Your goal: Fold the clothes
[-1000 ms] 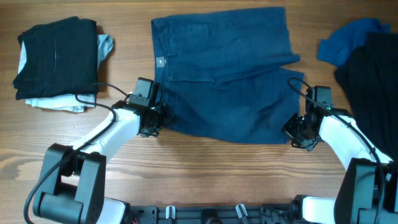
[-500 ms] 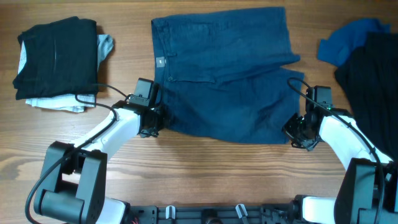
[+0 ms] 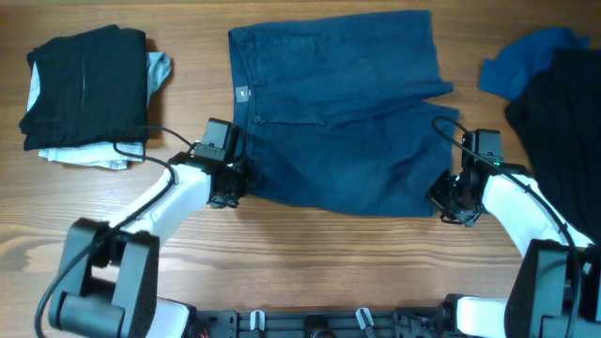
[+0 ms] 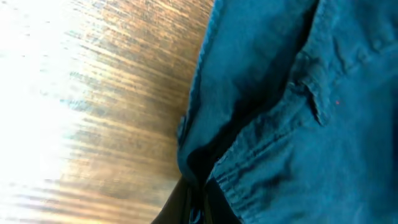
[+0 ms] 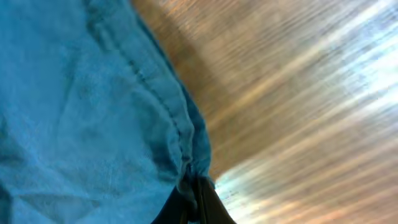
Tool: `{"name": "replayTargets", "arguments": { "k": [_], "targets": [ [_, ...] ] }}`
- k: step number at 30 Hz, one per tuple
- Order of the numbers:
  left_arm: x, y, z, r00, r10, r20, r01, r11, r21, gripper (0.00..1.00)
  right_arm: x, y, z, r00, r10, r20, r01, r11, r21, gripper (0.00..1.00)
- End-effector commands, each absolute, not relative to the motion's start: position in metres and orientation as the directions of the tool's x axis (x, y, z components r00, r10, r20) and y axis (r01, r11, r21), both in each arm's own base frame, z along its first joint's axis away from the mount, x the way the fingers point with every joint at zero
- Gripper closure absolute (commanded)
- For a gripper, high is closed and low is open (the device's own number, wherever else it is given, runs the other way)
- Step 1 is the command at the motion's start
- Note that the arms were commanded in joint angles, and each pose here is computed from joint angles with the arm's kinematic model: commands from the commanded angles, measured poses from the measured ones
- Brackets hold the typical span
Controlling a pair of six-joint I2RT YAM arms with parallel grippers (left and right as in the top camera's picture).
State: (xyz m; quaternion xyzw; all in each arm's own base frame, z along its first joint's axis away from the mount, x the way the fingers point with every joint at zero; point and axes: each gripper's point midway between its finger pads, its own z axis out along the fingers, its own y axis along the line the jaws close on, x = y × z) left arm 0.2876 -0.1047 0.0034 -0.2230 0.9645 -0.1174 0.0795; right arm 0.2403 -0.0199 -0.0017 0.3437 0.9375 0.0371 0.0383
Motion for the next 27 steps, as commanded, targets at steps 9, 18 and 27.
{"name": "replayTargets", "arguments": {
  "k": [9,18,27],
  "targets": [
    [0.261,-0.095,0.088,-0.885,-0.420,-0.202,-0.344,0.881,-0.325,0.96,0.247,-0.027,0.111,-0.742,0.597,-0.306,0.561,0.802,0.204,0.96],
    [0.206,-0.087,0.113,-0.902,-0.411,-0.135,-0.352,0.879,-0.321,0.96,0.216,-0.019,0.139,-0.735,0.598,-0.320,0.550,0.802,0.234,0.96],
    [0.212,-0.092,0.166,-0.860,-0.443,-0.253,-0.302,0.842,-0.447,0.96,0.231,-0.021,0.205,-0.721,0.580,-0.381,0.519,0.815,0.258,0.96]
  ]
}}
